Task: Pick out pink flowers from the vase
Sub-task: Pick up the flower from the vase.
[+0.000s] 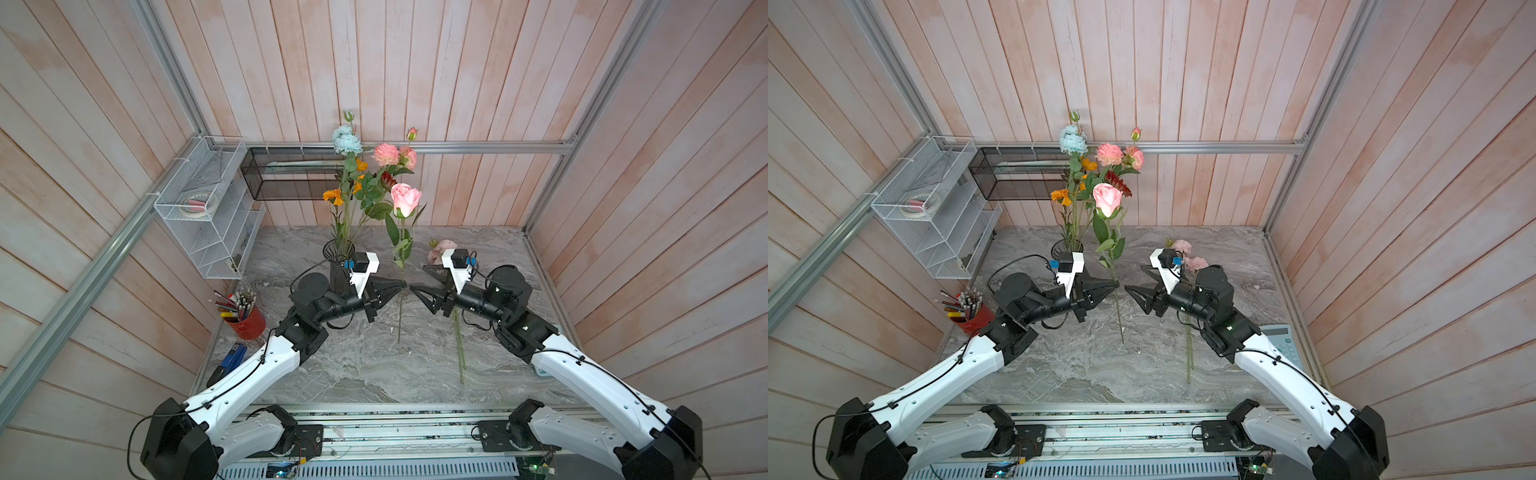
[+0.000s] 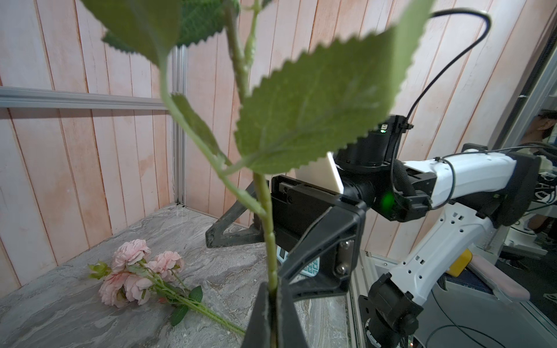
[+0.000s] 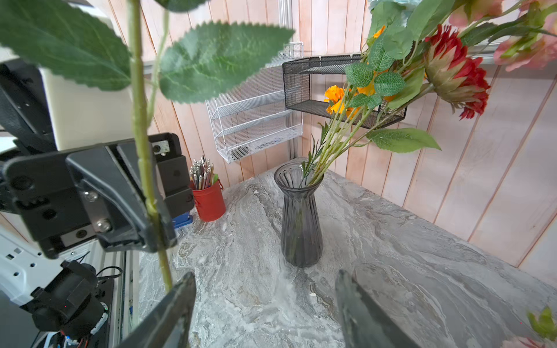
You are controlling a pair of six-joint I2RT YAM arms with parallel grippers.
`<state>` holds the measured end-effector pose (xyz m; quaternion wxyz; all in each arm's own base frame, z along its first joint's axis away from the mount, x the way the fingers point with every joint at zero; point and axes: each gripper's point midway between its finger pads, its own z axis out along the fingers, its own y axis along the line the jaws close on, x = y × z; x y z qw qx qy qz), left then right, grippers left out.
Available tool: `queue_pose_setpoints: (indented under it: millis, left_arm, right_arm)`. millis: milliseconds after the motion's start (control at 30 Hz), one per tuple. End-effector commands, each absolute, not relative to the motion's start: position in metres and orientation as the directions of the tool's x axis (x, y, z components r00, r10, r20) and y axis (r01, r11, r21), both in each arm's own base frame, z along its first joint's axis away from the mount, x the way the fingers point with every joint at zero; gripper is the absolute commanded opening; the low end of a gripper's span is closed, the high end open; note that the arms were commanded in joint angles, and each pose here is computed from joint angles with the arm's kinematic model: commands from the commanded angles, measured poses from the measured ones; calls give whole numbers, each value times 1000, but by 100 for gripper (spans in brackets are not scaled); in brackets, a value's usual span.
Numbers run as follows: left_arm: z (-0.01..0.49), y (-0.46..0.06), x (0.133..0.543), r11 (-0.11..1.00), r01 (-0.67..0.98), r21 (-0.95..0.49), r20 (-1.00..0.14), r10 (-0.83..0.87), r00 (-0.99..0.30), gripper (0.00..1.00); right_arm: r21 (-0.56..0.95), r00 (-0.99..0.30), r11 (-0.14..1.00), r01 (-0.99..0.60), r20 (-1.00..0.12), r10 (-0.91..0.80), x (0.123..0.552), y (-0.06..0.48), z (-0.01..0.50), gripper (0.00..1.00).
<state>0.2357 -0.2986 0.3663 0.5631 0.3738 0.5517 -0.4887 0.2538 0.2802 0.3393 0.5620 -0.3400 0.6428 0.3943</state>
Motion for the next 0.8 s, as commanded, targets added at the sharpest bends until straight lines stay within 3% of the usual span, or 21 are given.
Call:
queue_pose_setpoints:
  millis: [0, 767]
  left_arm:
    - [367, -302, 232, 215, 971, -104, -986, -149, -73, 0]
    - [356, -306, 252, 288, 952, -106, -988, -138, -68, 0]
  right_arm:
    - [129, -148, 419, -899, -989, -12, 252, 287, 335, 69]
    - [215, -225, 259, -941, -974, -7, 226, 303, 326, 65]
